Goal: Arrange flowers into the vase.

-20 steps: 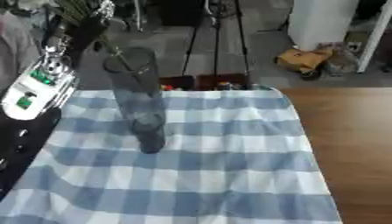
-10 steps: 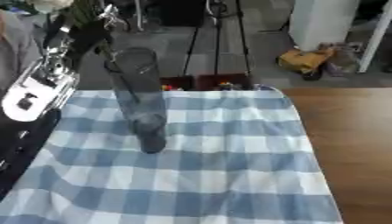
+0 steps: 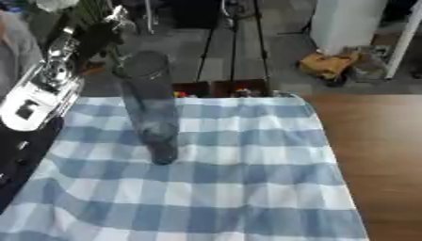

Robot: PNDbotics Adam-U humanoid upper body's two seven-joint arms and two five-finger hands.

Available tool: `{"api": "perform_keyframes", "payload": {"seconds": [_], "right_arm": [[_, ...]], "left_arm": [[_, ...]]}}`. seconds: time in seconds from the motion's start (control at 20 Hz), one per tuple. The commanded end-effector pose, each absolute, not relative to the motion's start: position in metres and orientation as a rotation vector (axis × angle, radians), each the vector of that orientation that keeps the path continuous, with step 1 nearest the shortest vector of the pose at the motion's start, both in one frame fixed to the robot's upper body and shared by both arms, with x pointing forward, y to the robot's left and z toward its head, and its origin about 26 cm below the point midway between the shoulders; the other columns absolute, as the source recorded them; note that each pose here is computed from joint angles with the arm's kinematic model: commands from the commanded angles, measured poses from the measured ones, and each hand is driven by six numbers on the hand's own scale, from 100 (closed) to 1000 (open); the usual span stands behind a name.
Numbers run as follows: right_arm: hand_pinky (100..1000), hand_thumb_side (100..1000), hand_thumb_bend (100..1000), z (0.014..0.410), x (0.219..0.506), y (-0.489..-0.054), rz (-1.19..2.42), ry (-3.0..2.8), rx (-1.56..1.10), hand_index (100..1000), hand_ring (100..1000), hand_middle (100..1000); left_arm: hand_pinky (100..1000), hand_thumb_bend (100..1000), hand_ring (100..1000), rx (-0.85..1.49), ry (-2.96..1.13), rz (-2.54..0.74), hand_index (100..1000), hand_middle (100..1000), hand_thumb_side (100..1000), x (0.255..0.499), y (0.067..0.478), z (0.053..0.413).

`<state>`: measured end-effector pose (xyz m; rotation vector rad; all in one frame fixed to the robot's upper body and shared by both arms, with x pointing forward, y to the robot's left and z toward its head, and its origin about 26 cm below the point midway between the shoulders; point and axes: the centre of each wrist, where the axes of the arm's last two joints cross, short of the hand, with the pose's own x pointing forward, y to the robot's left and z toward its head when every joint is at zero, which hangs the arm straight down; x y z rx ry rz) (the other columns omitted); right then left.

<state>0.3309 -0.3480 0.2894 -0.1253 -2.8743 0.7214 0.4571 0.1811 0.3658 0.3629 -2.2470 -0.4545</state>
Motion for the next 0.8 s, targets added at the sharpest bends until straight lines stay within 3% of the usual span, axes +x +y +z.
{"api": "perform_keyframes", "payload": {"seconds": [0.05, 0.45, 0.8], "right_arm": [[673, 1000, 100, 0.3001, 0.3257, -0.3488, 0.756, -2.896, -0.158, 793, 781, 763], [673, 1000, 100, 0.3004, 0.3253, -0.3483, 0.752, -2.897, -0.154, 793, 781, 763], [673, 1000, 100, 0.3005, 0.3249, -0.3482, 0.747, -2.895, -0.153, 792, 781, 763]], "left_arm": [[123, 100, 391, 0.419, -2.304, -0.456, 255, 365, 489, 0.4495, 0.1911, 0.3856], [139, 100, 423, 0.437, -2.308, -0.466, 392, 392, 583, 0.4493, 0.1926, 0.3857], [154, 100, 450, 0.448, -2.306, -0.475, 420, 420, 546, 0.4495, 0.1929, 0.3849]]}}
